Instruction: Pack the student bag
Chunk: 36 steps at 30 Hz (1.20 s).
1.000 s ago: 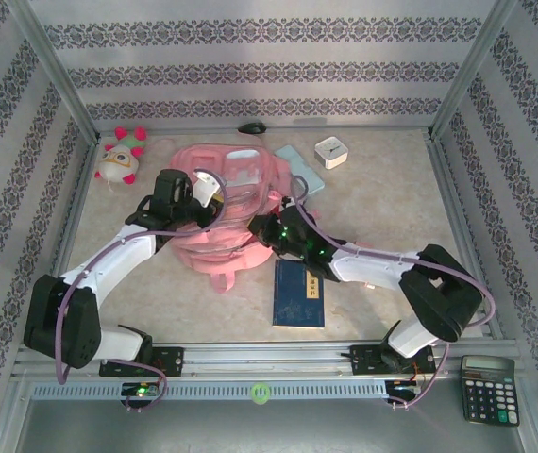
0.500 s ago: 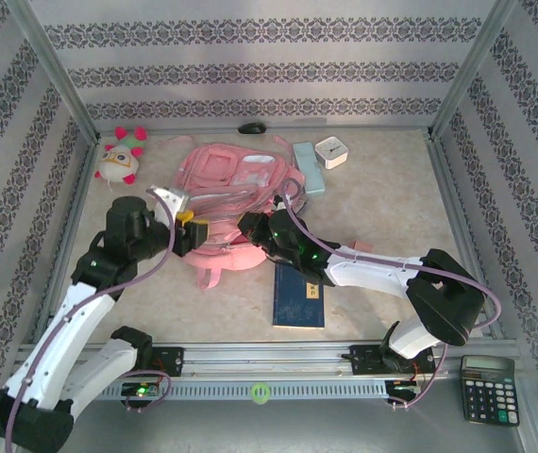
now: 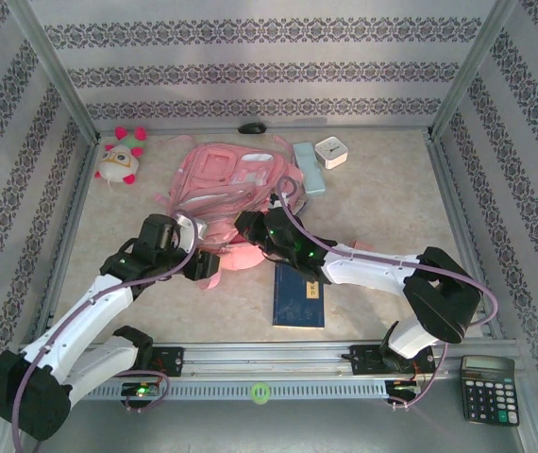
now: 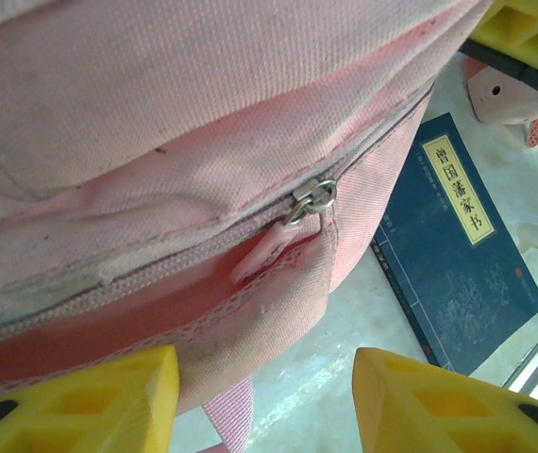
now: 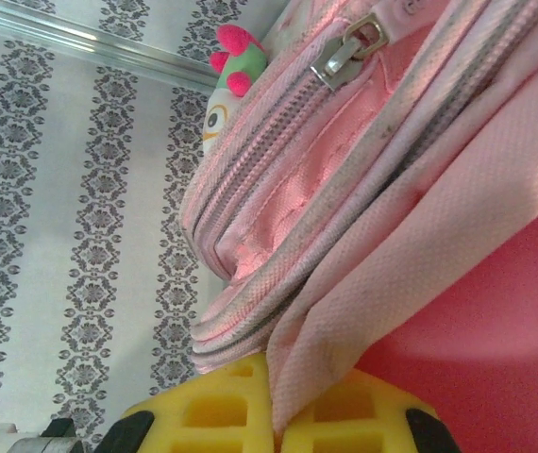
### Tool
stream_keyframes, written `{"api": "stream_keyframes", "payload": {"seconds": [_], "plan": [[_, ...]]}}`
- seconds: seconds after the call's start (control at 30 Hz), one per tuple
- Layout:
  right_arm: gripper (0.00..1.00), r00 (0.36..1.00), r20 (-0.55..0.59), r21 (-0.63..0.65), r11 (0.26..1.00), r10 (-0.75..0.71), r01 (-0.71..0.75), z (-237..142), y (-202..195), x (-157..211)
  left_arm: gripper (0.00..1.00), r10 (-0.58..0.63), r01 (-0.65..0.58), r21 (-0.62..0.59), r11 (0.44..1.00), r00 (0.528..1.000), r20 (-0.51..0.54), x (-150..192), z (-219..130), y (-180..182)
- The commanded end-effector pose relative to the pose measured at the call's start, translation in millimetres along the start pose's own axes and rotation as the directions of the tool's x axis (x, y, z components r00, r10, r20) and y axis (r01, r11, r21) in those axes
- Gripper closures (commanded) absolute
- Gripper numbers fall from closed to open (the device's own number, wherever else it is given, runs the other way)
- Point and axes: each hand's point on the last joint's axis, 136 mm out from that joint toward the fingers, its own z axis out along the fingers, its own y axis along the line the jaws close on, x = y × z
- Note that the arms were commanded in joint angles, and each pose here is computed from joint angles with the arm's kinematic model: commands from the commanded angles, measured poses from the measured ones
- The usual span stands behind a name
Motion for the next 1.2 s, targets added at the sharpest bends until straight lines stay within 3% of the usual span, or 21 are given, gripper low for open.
{"api": "stream_keyframes", "payload": {"seconds": [0.0, 0.23, 0.5, 0.67, 0.97, 1.17], "plan": [[1.00, 1.000, -0.005, -0.145, 0.989, -0.013, 0.013, -1, 50, 0, 0.49, 0.012, -0.014, 0.016, 1.000, 0.996, 0.087, -25, 3, -6], [1.00, 1.000, -0.014, -0.151, 0.988, -0.008, 0.006, 1, 54, 1, 0.48, 0.047, -0.046, -0.004, 0.999, 0.993, 0.105, -35, 15, -9], [1.00, 1.000, -0.025, -0.173, 0.985, -0.011, 0.007, 0, 63, 3, 0.49, 0.069, -0.051, -0.143, 0.988, 0.990, 0.124, -45, 28, 17], [1.00, 0.999, -0.030, -0.164, 0.986, -0.031, 0.025, 0, 62, 5, 0.73, 0.041, -0.023, -0.115, 0.993, 0.986, 0.160, -63, 28, 9], [1.00, 0.999, -0.031, -0.144, 0.989, -0.031, 0.026, 1, 52, 7, 0.99, -0.065, 0.075, -0.058, 0.995, 0.985, 0.159, -58, 22, 1], [1.00, 0.998, -0.034, -0.120, 0.991, -0.057, 0.053, -1, 46, 8, 1.00, -0.132, 0.139, -0.038, 0.990, 0.980, 0.149, -63, 22, -2]]}}
